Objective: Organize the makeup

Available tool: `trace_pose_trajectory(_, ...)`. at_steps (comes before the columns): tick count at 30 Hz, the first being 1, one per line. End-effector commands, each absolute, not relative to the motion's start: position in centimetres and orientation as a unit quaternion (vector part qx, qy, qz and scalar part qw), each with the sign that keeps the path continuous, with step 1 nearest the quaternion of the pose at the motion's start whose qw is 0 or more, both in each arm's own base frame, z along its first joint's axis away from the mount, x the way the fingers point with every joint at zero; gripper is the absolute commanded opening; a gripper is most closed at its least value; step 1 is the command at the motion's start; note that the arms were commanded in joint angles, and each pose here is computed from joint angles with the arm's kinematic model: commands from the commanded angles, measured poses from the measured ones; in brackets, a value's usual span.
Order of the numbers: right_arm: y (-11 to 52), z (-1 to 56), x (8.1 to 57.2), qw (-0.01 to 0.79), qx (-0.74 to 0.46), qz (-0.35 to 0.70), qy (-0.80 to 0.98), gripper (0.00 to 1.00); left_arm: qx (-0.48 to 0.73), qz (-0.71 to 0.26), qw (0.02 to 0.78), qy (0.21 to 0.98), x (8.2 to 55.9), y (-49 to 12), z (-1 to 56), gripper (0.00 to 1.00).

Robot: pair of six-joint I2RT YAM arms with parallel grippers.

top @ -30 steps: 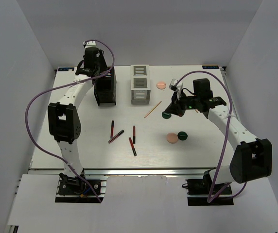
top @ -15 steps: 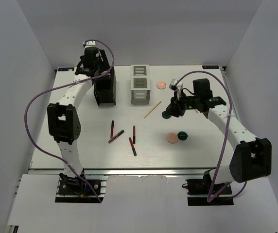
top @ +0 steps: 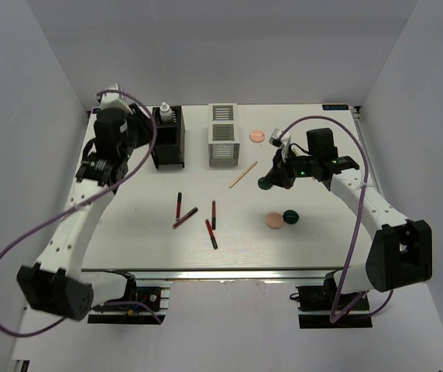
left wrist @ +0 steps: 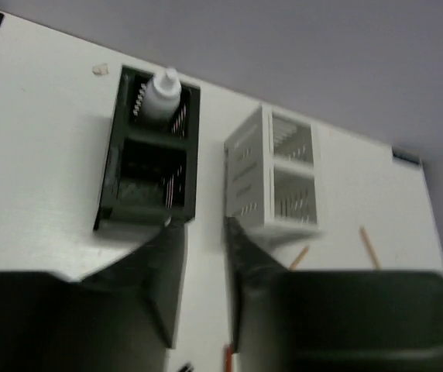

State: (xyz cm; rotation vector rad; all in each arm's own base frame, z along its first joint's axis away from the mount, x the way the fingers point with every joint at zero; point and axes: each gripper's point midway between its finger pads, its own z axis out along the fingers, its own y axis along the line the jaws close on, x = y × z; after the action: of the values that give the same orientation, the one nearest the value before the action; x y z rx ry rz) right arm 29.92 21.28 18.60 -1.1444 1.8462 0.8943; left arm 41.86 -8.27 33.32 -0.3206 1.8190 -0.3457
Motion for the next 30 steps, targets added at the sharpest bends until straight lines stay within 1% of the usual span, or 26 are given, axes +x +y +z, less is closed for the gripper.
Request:
trace_pose_trajectory(1,21.5,18.8,29.7,0.390,-0.446,0.364,0.719,0.07,-0.109,-0.202,0.482,0.845,35.8,-13.0,27.0,0.47)
trace_pose_trajectory(2,21.5,18.6,29.7,0.386,-0.445,0.365,0.721,0.11,-0.107,-0.185,0.446,0.869,34.2,-13.2,23.6,0.60)
trace_pose_trajectory(3,21.5,18.5,29.8,0.384,-0.444,0.364,0.723,0.15,-0.100,-0.182,0.432,0.877,33.2,-13.9,22.3,0.64)
trace_pose_trajectory(4,21.6,18.5,29.8,0.383,-0.444,0.364,0.723,0.26,-0.086,-0.185,0.415,0.887,32.0,-15.2,21.0,0.66)
trace_pose_trajectory(6,21.6,18.2,30.0,0.377,-0.440,0.366,0.728,0.33,-0.083,-0.161,0.377,0.908,30.9,-15.3,17.4,0.68)
trace_pose_trajectory(8,21.7,17.9,30.2,0.369,-0.434,0.363,0.738,0.43,-0.073,-0.134,0.341,0.928,30.7,-15.6,14.3,0.69)
trace_pose_trajectory(10,22.0,17.8,30.2,0.363,-0.433,0.354,0.745,0.49,-0.072,-0.107,0.329,0.935,31.1,-15.1,12.6,0.69)
trace_pose_trajectory(11,22.1,17.7,30.2,0.362,-0.430,0.348,0.750,0.50,-0.070,-0.090,0.315,0.942,31.3,-14.9,11.1,0.69)
trace_pose_trajectory(14,22.6,17.0,30.1,0.357,-0.409,0.330,0.772,0.54,-0.055,-0.056,0.300,0.951,31.8,-14.4,9.1,0.69)
trace_pose_trajectory(15,22.7,16.8,30.0,0.353,-0.402,0.330,0.777,0.53,-0.049,-0.041,0.284,0.957,31.9,-14.2,7.6,0.69)
trace_pose_trajectory(22,23.9,15.7,28.4,0.329,-0.380,0.347,0.792,0.53,-0.028,-0.021,0.262,0.964,33.4,-14.7,4.1,0.62)
trace_pose_trajectory(30,23.7,15.6,29.0,0.332,-0.382,0.333,0.796,0.53,-0.022,-0.001,0.260,0.965,33.8,-14.3,1.9,0.47)
